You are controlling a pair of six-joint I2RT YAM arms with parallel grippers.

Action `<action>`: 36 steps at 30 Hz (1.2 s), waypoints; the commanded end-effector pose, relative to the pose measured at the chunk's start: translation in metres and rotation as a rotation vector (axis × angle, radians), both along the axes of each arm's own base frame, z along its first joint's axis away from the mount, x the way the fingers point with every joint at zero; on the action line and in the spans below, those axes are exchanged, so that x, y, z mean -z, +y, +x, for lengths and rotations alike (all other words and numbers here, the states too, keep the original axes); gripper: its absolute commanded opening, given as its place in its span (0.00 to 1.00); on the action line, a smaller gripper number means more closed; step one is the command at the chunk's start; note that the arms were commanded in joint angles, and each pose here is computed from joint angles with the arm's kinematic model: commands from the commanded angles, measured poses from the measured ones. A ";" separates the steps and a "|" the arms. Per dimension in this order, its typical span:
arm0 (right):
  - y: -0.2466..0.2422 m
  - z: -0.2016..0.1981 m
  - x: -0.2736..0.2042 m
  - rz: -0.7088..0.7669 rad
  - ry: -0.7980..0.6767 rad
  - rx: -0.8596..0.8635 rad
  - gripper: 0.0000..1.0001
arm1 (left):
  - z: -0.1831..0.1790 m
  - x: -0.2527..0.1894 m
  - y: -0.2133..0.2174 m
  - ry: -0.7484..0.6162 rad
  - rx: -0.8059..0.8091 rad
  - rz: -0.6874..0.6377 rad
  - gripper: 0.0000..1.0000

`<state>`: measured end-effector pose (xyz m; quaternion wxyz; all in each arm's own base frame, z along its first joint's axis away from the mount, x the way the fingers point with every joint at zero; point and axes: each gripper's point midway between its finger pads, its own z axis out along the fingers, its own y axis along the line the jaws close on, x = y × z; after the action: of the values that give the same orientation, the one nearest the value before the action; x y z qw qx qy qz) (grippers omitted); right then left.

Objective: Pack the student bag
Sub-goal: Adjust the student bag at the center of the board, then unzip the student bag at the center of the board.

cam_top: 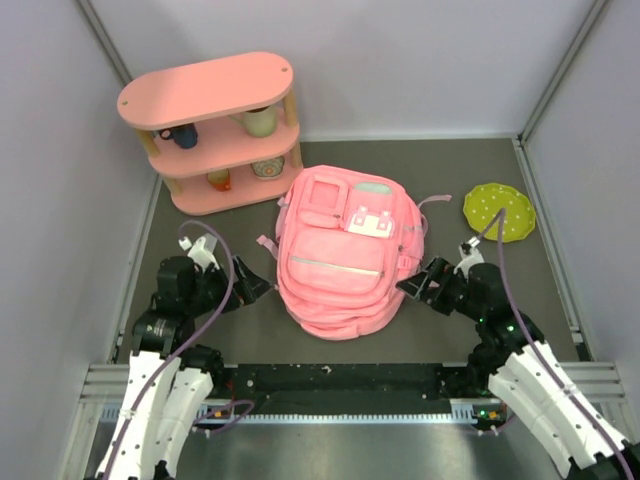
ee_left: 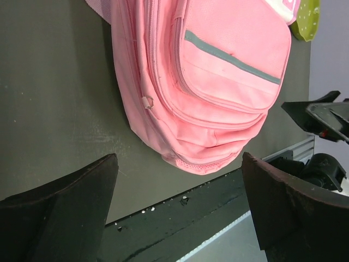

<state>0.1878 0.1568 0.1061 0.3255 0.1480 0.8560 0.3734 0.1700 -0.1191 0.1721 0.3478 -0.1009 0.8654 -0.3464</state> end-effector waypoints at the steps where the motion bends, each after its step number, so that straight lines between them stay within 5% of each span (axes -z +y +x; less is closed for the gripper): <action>1: 0.001 -0.025 -0.028 0.048 -0.037 -0.054 0.88 | 0.000 0.000 0.004 -0.004 -0.045 -0.002 0.99; 6: 0.004 -0.040 -0.049 0.087 -0.073 -0.104 0.89 | 0.022 -0.010 0.003 -0.056 -0.052 -0.006 0.99; 15: 0.001 -0.029 -0.075 -0.050 -0.132 -0.172 0.88 | 0.035 -0.023 -0.010 -0.044 0.016 -0.043 0.99; 25: -0.020 0.043 -0.118 -0.498 -0.556 -0.274 0.83 | 0.031 -0.004 -0.021 -0.028 0.062 -0.103 0.99; 31: -0.019 0.041 -0.117 -0.731 -0.815 -0.540 0.88 | 0.028 0.005 -0.025 -0.069 0.043 -0.036 0.99; 36: -0.017 0.037 -0.102 -0.814 -0.876 -0.685 0.90 | 0.023 0.032 -0.051 -0.062 0.080 0.021 0.98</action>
<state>0.2212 0.1342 0.1997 0.5114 -0.3220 0.7793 0.1656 0.1811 -0.1584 0.1514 0.3352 -0.0504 0.8653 -0.3692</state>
